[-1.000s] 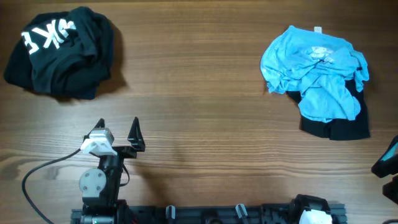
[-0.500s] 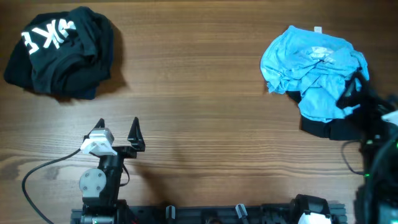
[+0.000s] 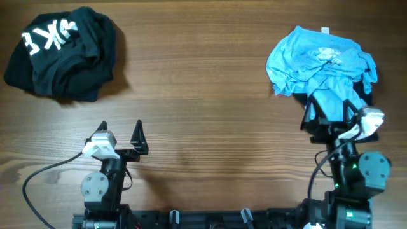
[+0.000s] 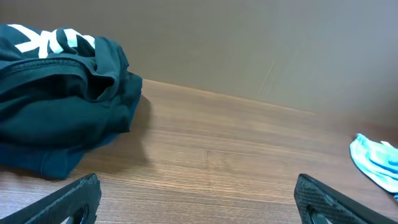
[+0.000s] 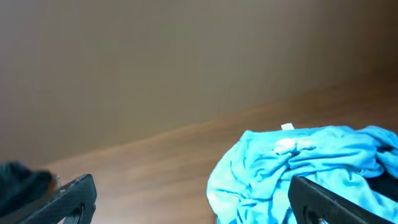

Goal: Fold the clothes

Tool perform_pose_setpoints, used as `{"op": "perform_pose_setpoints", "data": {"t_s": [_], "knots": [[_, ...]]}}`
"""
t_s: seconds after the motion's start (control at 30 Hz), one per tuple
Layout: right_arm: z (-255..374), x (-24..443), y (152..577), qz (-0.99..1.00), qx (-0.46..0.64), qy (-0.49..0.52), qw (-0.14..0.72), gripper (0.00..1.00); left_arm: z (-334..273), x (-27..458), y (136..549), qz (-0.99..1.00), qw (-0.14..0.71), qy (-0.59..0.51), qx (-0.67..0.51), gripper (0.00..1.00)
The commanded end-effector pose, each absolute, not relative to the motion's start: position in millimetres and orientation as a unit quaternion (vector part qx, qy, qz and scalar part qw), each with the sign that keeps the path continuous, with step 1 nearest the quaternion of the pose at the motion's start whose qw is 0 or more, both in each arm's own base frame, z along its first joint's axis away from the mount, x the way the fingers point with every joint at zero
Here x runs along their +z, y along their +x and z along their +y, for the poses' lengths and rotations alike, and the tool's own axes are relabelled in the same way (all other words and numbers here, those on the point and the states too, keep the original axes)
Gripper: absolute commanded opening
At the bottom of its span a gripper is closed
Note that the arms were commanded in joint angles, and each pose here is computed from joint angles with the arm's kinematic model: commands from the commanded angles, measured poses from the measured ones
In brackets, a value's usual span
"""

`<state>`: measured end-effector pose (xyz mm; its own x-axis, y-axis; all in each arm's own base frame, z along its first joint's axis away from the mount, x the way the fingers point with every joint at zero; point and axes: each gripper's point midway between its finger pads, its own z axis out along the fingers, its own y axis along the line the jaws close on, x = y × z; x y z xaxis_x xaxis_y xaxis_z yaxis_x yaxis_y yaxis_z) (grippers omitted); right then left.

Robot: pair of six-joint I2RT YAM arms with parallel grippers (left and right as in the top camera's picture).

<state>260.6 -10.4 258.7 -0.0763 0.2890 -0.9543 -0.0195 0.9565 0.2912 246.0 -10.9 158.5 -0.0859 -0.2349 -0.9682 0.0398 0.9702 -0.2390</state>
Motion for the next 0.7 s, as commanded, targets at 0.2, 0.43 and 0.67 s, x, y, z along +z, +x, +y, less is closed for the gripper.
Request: {"op": "perform_pose_setpoints", "data": {"t_s": [0.2, 0.43, 0.67], "knots": [[9.1, 222.2, 251.8, 0.7, 0.1, 0.027, 0.707, 1.0, -6.7, 156.1, 246.1, 0.73, 0.673, -0.073, -0.093, 1.0], [16.2, 200.5, 253.2, 0.711, 0.097, 0.027, 0.696, 1.0, -6.7, 156.1, 246.1, 0.73, 0.673, -0.072, -0.093, 1.0], [16.5, 174.4, 250.0, 0.71, 0.111, 0.041, 0.694, 1.0, -6.7, 156.1, 246.1, 0.73, 0.673, -0.072, -0.093, 1.0]]}}
